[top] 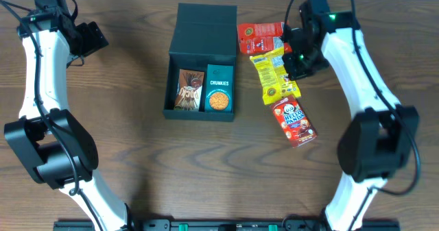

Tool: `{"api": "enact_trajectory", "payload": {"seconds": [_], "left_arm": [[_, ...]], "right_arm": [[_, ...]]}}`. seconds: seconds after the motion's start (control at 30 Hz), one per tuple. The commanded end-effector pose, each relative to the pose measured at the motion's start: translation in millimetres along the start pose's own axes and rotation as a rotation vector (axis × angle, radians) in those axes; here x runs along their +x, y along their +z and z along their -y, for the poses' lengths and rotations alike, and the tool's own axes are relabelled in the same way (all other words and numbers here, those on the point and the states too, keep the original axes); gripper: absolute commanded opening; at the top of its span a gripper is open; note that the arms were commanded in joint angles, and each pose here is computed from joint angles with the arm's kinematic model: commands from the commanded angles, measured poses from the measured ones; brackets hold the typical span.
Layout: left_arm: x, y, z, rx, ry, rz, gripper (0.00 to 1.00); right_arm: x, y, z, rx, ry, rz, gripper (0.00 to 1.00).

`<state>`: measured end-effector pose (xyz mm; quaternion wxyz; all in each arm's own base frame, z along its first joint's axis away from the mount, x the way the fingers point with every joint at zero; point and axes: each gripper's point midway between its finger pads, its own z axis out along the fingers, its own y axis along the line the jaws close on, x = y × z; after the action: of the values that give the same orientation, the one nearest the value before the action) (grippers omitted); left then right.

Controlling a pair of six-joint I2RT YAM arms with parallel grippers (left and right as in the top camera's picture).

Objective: Pack container
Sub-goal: 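Move the right gripper to the red Hello Panda box and grasp it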

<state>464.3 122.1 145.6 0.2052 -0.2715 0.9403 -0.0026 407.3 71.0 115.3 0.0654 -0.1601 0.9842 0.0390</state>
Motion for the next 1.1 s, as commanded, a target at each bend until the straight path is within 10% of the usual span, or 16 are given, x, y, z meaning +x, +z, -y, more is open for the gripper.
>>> {"api": "enact_trajectory", "payload": {"seconds": [0.0, 0.23, 0.43, 1.07], "left_arm": [[-5, -12, -1, 0.007, 0.001, 0.020, 0.95], [-5, -12, -1, 0.007, 0.000, 0.021, 0.96], [-6, -12, -1, 0.007, 0.001, 0.022, 0.95], [-5, -12, -1, 0.007, 0.001, 0.021, 0.95]], "right_arm": [[21, -25, 12, 0.057, -0.004, 0.064, 0.01], [78, -15, 2, 0.055, 0.003, 0.124, 0.02], [103, 12, -21, 0.011, -0.036, 0.089, 0.99], [113, 59, -10, 0.154, -0.112, 0.071, 0.99]]}}
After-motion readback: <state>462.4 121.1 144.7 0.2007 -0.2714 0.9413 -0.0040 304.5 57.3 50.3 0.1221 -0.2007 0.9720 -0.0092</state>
